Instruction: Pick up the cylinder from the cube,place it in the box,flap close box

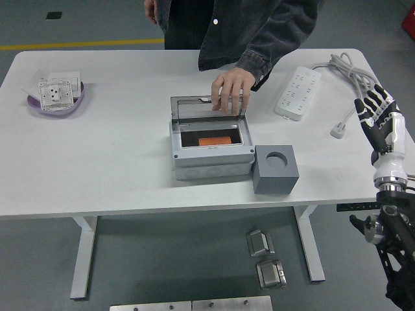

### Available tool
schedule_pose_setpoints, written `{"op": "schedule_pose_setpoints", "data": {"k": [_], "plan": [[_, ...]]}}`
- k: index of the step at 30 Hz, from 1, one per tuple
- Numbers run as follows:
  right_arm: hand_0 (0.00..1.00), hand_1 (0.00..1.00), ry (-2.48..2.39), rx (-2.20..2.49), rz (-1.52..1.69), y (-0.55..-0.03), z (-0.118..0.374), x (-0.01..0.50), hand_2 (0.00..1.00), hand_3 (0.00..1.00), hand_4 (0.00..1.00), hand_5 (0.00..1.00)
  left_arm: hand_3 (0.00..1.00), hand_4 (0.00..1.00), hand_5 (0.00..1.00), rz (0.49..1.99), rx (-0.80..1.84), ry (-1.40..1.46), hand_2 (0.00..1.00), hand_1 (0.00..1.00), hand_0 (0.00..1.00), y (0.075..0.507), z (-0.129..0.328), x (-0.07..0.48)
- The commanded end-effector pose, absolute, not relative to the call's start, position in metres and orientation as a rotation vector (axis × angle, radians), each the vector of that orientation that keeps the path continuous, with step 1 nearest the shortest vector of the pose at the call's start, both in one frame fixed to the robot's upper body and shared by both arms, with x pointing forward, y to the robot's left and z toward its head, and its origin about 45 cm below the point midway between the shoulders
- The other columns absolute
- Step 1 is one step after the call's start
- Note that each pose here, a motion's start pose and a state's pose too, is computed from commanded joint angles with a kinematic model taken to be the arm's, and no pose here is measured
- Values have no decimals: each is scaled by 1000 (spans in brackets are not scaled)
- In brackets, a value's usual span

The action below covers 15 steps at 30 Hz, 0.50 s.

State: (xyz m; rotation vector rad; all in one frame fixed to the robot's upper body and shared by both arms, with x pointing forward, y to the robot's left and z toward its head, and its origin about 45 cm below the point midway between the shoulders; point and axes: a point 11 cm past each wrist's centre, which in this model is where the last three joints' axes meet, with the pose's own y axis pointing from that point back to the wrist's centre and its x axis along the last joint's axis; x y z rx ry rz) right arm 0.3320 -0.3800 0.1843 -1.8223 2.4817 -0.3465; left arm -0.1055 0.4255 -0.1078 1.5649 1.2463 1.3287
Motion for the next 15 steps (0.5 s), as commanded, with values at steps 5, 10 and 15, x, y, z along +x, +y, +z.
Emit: {"op": "schedule_pose_setpoints", "data": {"k": [5, 10, 15], "plan": [[845, 839, 2482, -1821, -347, -380, 185, 332, 843, 850, 998, 536, 591, 488, 48, 1329, 1564, 1246, 551, 581, 626, 425, -108, -105], [845, 839, 2481, -1815, -353, -381, 186, 332, 843, 850, 998, 536, 591, 488, 48, 1330, 1562, 1247, 551, 581, 626, 425, -108, -105], [839, 840, 2481, -1808, -354, -381, 187, 332, 843, 848, 998, 542, 591, 488, 48, 1333, 1560, 1247, 551, 581, 626, 425, -108, -103]]}}
